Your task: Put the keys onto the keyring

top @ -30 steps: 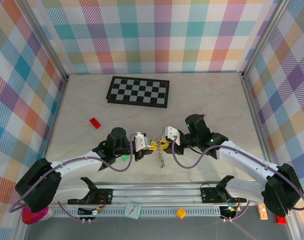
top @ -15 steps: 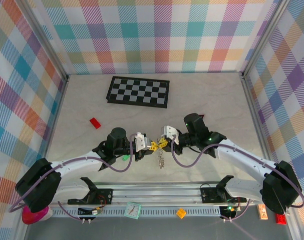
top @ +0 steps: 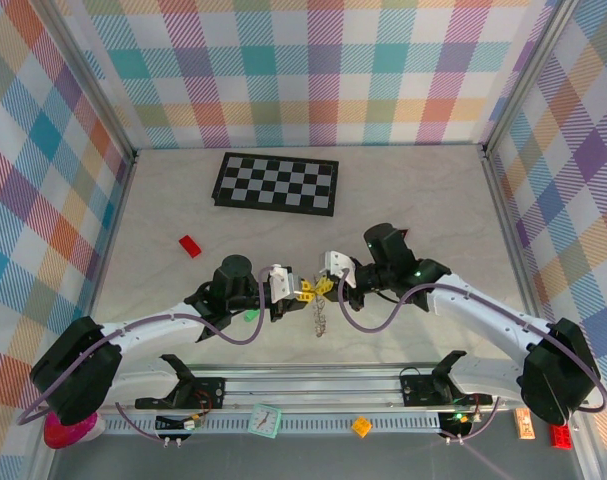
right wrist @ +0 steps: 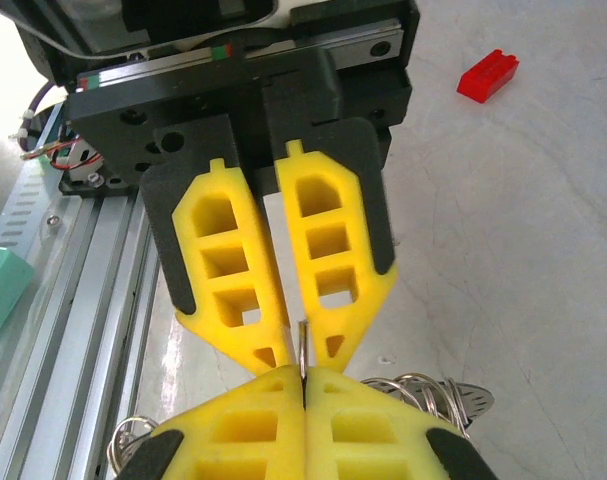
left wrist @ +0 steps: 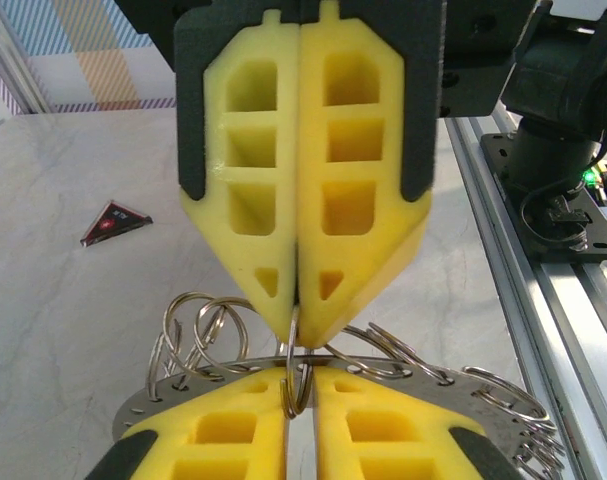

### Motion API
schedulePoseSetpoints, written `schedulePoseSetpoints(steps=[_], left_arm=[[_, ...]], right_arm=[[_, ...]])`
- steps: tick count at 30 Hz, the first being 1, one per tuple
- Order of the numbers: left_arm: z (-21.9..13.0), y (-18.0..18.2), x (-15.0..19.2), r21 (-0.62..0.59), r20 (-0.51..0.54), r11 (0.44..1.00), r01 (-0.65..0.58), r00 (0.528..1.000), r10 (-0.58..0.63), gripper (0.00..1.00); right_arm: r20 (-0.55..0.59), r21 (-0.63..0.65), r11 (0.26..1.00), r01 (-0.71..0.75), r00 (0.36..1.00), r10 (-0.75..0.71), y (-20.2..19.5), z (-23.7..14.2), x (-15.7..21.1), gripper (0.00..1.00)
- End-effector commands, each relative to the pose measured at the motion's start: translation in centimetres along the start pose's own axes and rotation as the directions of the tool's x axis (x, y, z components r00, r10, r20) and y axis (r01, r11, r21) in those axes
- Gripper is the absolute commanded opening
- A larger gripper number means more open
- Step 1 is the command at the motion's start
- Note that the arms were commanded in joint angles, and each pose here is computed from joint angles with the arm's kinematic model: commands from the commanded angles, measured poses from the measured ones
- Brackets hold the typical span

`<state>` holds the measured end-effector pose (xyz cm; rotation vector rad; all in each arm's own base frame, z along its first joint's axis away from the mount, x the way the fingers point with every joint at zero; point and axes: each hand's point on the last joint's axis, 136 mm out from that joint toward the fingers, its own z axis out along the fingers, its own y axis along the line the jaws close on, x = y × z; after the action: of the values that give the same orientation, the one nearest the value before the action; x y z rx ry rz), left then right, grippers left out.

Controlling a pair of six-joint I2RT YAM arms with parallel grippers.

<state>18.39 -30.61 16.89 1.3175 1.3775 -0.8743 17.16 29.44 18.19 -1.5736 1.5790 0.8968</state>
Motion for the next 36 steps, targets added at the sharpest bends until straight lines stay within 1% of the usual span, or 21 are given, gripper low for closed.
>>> schedulePoseSetpoints(steps=[1,4,9,15,19,21,22,23,24,26,28,30,32,36], left_arm=[[-0.1,0.0,-1.7,-0.003,0.028,0.999,-0.045,0.999,0.045,0.15],[-0.2,0.1,-1.8,-0.006,0.028,0.999,-0.046,0.999,0.046,0.16],[-0.1,0.0,-1.7,0.001,0.024,0.999,-0.042,0.999,0.042,0.13],[-0.1,0.0,-1.9,0.006,0.028,0.999,-0.043,0.999,0.043,0.07],[-0.1,0.2,-2.0,-0.003,0.029,0.999,-0.049,0.998,0.049,0.0],[-0.3,0.2,-2.0,-0.011,0.029,0.998,-0.055,0.998,0.056,0.0],[-0.3,0.2,-2.1,-0.014,0.029,0.998,-0.059,0.998,0.06,0.0],[-0.4,0.2,-2.0,-0.018,0.025,0.998,-0.058,0.998,0.059,0.0],[-0.4,0.2,-1.9,-0.02,0.021,0.998,-0.06,0.998,0.061,0.0],[-0.6,0.1,-1.7,-0.021,0.011,0.998,-0.061,0.998,0.062,0.0],[-0.7,0.1,-1.7,-0.024,0.003,0.998,-0.064,0.998,0.064,0.0],[-0.8,0.0,-1.6,-0.025,-0.005,0.998,-0.064,0.998,0.064,0.0],[-0.9,0.1,-1.6,-0.032,-0.011,0.997,-0.064,0.998,0.064,0.0],[-1.2,0.6,-1.7,-0.063,-0.028,0.996,-0.059,0.998,0.058,0.0]], right_arm=[[-0.015,-0.036,0.998,0.043,0.999,-0.043,0.6,-0.2,-0.8,0.0],[-0.037,-0.048,0.998,0.045,0.998,-0.047,0.8,0.1,-0.7,0.0],[-0.054,-0.056,0.997,0.057,0.997,-0.06,1.1,0.4,-0.6,0.0],[-0.086,-0.076,0.995,0.059,0.994,-0.066,1.4,1.0,-0.2,0.0],[-0.097,-0.083,0.995,0.05,0.994,-0.058,1.5,1.2,0.0,0.0],[-0.091,-0.063,0.997,0.046,0.994,-0.052,1.2,1.1,-0.1,0.0],[-0.079,-0.04,0.998,0.041,0.996,-0.044,1.0,0.9,-0.4,0.05],[-0.055,-0.014,0.999,0.039,0.998,-0.04,0.7,0.6,-0.7,0.19],[-0.028,0.015,0.999,0.035,0.999,-0.035,0.4,0.1,-1.2,0.26],[0.029,0.093,0.996,-0.001,1.0,-0.001,-0.8,-1.2,-1.9,0.33],[0.054,0.178,0.983,-0.039,0.998,0.03,-2.2,-2.4,-2.0,0.35],[0.05,0.246,0.967,-0.063,0.997,0.052,-3.0,-3.3,-1.5,0.36],[0.046,0.283,0.956,-0.077,0.997,0.067,-3.3,-3.7,-1.1,0.37],[0.05,0.32,0.94,-0.118,0.993,0.108,-3.7,-4.2,-0.8,0.37]])
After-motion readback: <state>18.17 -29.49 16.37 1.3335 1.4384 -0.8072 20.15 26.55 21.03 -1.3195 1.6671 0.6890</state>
